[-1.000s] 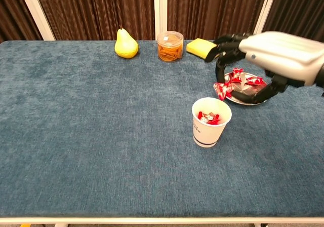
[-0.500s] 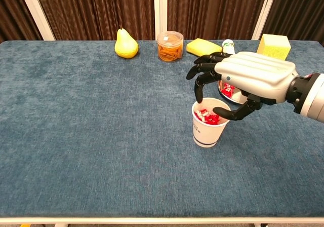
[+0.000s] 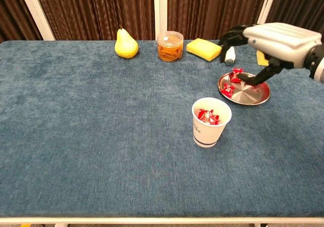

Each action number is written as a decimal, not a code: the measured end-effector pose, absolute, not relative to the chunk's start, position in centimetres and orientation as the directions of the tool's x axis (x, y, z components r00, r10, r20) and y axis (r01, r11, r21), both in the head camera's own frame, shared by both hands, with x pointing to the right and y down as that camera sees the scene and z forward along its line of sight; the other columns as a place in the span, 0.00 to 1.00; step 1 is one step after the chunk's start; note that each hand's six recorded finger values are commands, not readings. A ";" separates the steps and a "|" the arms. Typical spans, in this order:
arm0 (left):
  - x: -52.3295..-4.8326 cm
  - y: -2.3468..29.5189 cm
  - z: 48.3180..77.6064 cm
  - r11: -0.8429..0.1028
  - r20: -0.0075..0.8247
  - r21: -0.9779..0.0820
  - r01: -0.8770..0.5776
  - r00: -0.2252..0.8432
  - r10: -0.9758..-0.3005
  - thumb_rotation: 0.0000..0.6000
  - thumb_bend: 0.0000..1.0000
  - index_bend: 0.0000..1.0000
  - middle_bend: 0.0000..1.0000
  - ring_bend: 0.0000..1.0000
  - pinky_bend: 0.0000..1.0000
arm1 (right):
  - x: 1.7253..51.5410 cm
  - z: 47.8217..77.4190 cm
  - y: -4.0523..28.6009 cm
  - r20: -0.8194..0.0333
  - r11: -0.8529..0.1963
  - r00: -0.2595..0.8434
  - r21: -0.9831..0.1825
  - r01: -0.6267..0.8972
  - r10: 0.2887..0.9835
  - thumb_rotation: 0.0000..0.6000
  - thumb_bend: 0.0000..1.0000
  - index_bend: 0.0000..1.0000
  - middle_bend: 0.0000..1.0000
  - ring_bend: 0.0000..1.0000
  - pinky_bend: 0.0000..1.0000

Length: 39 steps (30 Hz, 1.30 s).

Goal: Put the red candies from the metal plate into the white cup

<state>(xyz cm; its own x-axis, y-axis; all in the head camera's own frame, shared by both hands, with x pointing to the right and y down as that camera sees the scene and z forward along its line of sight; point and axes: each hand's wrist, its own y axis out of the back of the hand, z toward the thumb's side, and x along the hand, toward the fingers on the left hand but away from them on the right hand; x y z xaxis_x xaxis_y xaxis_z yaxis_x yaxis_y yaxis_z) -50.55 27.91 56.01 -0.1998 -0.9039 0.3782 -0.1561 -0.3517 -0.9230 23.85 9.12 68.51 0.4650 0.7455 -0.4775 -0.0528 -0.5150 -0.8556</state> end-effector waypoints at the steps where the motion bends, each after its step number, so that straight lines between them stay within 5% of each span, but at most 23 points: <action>1: -50.5 27.9 56.0 -0.352 0.378 -0.923 -0.156 -0.200 -0.904 1.00 0.12 0.37 0.31 0.27 0.27 | 24.4 69.0 8.7 -0.493 -0.522 0.442 -0.851 -0.063 0.749 1.00 0.32 0.34 0.13 0.00 0.00; 20: -50.8 28.2 55.9 -0.360 0.386 -0.921 -0.149 -0.217 -0.896 1.00 0.12 0.37 0.31 0.27 0.26 | 25.2 76.8 7.1 -0.623 -0.567 0.327 -0.782 -0.259 0.710 1.00 0.28 0.35 0.12 0.00 0.00; 39: -51.1 28.3 55.9 -0.363 0.389 -0.920 -0.148 -0.224 -0.894 1.00 0.12 0.37 0.31 0.27 0.27 | 23.6 78.6 7.1 -0.620 -0.557 0.347 -0.785 -0.273 0.704 1.00 0.27 0.42 0.14 0.00 0.00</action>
<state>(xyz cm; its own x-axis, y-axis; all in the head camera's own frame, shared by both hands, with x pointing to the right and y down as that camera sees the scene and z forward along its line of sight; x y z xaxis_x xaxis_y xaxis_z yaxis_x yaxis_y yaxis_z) -51.10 28.32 55.94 -0.2244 -0.8936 0.3887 -0.1483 -0.3629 -0.9200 23.57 7.10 78.62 0.3474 0.7036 -0.6200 -0.2728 -0.5567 -0.7846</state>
